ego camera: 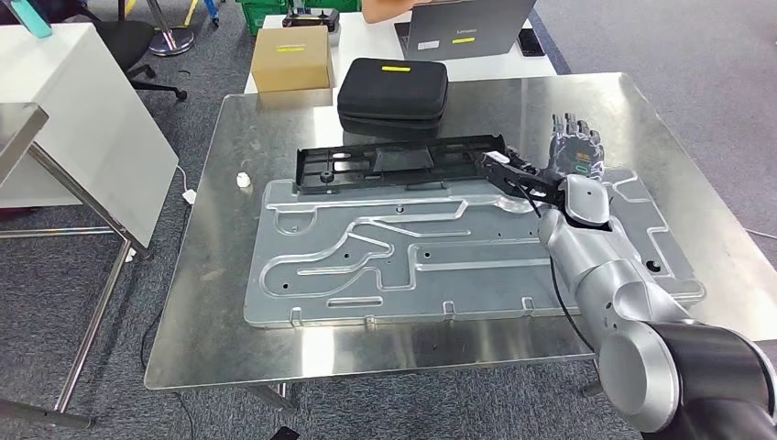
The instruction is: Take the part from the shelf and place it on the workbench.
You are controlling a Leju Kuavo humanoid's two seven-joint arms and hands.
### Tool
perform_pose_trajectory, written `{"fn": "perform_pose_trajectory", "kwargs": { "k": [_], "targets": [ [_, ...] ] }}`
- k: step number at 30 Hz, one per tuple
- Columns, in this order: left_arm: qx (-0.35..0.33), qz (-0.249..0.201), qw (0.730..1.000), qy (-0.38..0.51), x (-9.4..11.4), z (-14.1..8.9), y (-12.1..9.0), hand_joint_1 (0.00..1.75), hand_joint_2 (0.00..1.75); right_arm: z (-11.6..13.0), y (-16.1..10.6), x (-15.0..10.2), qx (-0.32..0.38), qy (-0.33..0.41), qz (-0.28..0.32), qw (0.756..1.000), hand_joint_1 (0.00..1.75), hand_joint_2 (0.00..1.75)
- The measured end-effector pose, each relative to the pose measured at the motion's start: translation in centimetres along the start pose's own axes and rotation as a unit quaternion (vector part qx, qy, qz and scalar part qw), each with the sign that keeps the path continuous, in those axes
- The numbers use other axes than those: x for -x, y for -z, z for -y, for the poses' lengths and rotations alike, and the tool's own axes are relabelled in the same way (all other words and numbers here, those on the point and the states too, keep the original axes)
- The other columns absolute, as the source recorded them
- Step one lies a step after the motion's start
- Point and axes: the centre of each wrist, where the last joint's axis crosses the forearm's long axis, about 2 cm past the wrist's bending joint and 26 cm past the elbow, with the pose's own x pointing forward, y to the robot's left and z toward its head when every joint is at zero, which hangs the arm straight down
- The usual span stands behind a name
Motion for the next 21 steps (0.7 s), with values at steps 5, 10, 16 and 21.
{"fn": "perform_pose_trajectory", "kwargs": {
  "k": [5,10,16,21],
  "targets": [
    [-0.012,-0.003,1.000,-0.001,0.2,-0.2,0.0,0.00,0.00,2.1,1.0,0.4,0.003,-0.002,0.004,1.000,0.00,0.00],
    [-0.006,0.013,1.000,0.001,0.2,-0.3,0.0,0.00,0.00,3.6,1.7,1.5,0.011,-0.009,-0.002,1.000,0.00,0.00],
    [-0.006,0.013,1.000,0.002,0.3,-0.3,0.0,0.00,0.00,3.8,1.8,2.0,0.010,-0.012,-0.005,1.000,0.00,0.00],
    [-0.009,-0.008,1.000,-0.011,0.5,-0.5,0.0,0.00,0.00,4.6,2.1,2.5,0.014,-0.019,-0.003,1.000,0.00,0.00]
  ]
}}
